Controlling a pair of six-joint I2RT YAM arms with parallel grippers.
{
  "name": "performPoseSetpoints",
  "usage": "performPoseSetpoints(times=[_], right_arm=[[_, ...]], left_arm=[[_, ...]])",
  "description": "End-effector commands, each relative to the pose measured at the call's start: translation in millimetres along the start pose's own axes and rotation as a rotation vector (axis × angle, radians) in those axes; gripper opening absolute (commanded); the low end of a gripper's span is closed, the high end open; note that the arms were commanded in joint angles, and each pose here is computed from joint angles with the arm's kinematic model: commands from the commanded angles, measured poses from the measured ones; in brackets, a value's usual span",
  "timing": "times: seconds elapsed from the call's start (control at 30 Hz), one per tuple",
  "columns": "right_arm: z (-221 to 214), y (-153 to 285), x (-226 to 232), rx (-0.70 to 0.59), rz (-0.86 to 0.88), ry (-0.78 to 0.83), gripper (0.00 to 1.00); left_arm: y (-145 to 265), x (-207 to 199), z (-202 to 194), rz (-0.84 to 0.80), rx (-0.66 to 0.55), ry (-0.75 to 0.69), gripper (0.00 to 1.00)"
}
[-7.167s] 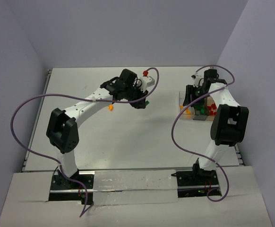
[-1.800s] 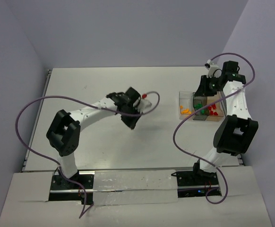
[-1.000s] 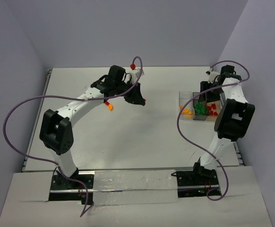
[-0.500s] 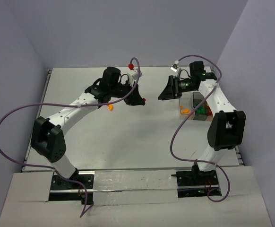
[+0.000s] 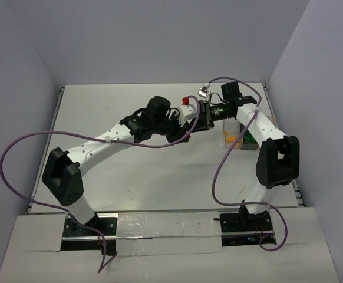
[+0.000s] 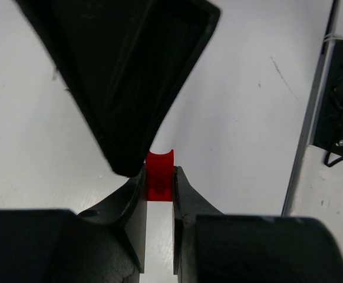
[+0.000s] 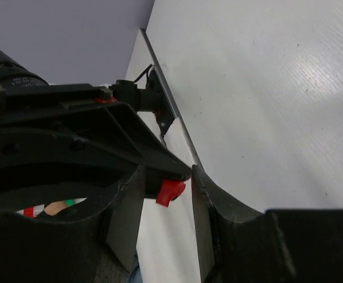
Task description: Sort the legos into containers by color
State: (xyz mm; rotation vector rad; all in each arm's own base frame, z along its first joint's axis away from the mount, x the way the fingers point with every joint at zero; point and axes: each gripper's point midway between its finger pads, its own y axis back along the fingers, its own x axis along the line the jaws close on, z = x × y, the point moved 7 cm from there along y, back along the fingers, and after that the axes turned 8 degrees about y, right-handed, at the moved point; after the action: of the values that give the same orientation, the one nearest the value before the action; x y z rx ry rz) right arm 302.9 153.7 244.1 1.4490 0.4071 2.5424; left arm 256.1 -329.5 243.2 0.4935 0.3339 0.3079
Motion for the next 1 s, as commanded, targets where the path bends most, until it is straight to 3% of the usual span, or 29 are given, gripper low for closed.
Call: performPoseSetpoints(times=[0.0, 0.6, 0.97], right_arm=[[-2, 0, 3, -0.008, 0.007, 0.036, 0.42], [-6, -4, 3, 0.015, -0.018, 0.047, 0.45], [-16, -18, 5, 0.058, -0.002, 0.045, 0.3]], left_arm=[[15, 4, 19, 0.058, -0.054, -0.05, 0.0], [13, 5, 14, 0.062, -0.038, -0.044, 0.0], [8, 10, 17, 0.087, -0.041, -0.047, 0.0]])
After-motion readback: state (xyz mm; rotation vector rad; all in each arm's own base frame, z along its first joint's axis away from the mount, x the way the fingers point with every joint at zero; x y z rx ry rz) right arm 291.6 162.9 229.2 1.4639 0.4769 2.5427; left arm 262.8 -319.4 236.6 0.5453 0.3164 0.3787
